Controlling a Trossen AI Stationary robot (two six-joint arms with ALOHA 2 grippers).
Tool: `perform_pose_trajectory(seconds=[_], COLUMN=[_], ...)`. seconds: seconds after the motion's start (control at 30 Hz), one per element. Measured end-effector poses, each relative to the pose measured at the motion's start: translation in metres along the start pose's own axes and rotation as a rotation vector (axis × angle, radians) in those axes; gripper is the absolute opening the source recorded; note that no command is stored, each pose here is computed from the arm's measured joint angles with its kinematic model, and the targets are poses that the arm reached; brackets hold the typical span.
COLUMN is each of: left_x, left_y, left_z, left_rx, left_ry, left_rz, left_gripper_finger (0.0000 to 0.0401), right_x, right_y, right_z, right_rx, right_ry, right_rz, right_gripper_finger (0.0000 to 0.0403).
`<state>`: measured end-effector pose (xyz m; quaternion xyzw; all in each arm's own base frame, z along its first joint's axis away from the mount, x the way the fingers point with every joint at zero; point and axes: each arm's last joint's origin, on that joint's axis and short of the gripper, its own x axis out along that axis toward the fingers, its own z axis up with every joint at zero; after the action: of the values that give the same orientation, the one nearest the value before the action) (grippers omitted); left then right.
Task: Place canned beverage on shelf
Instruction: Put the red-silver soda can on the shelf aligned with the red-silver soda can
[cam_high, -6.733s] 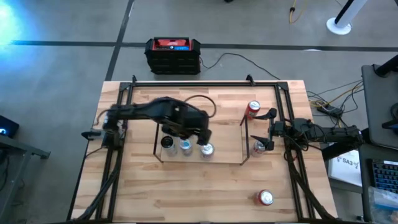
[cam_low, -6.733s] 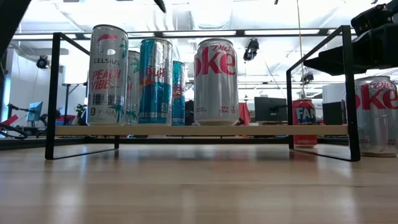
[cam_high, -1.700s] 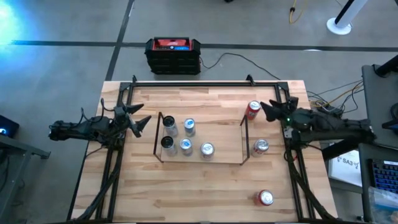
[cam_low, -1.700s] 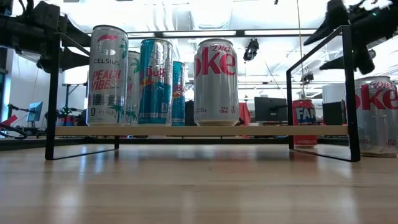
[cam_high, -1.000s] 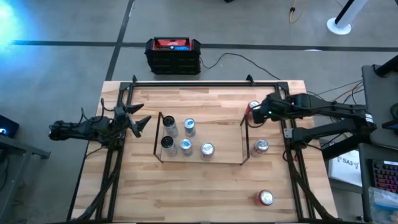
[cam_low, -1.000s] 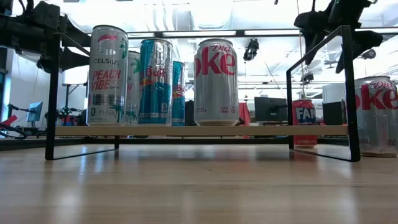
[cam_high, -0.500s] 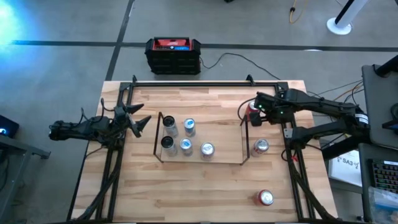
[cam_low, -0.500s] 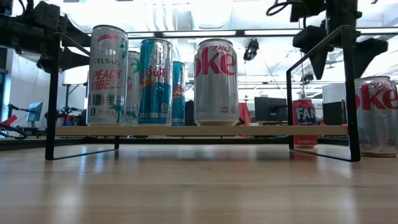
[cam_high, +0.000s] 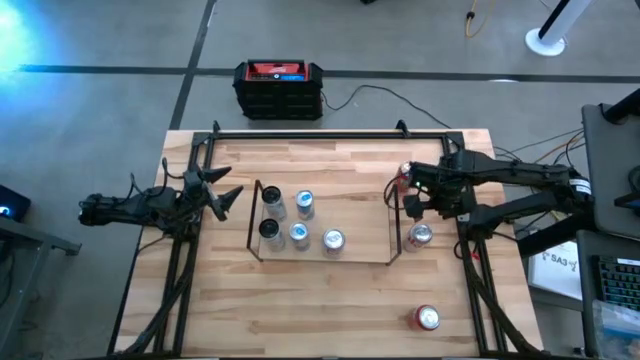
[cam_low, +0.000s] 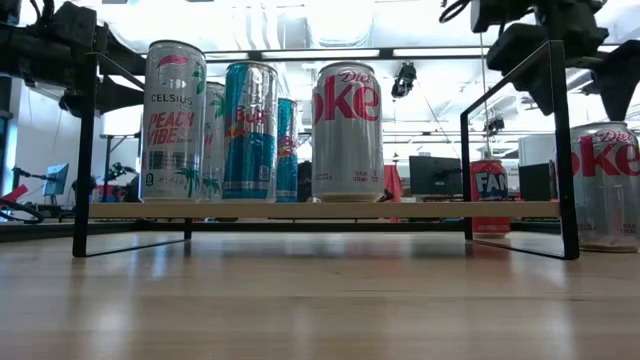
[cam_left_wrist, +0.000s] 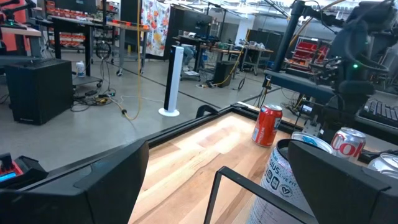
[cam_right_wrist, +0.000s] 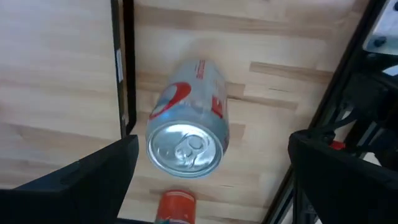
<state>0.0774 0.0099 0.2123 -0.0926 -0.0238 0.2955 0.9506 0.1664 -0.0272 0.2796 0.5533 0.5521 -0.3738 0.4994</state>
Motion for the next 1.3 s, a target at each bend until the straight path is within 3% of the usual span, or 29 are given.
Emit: perform_pose_trajectory(seconds=[0.57,0.77,1.3], left_x=[0.0,0.0,0.0], left_y=[0.0,0.0,0.0], left_z=[0.0,0.0,0.0], left_rx=[0.0,0.0,0.0], left_ry=[0.0,0.0,0.0], left_rz=[0.0,0.0,0.0], left_gripper_finger=[0.0368,0.0368,0.0368], right_x=[0.027,0.032,0.045], right_y=[0.021,0.027,0.033], right_z=[-0.049,-0.048,-0.046], right_rx=[-0.05,-0.024,-0.011], right_ry=[-0.093,-0.155,-0.16], right_rz=[-0.084,-0.083,-0.089], right_gripper_finger=[0.0398,0.0398,0.0398])
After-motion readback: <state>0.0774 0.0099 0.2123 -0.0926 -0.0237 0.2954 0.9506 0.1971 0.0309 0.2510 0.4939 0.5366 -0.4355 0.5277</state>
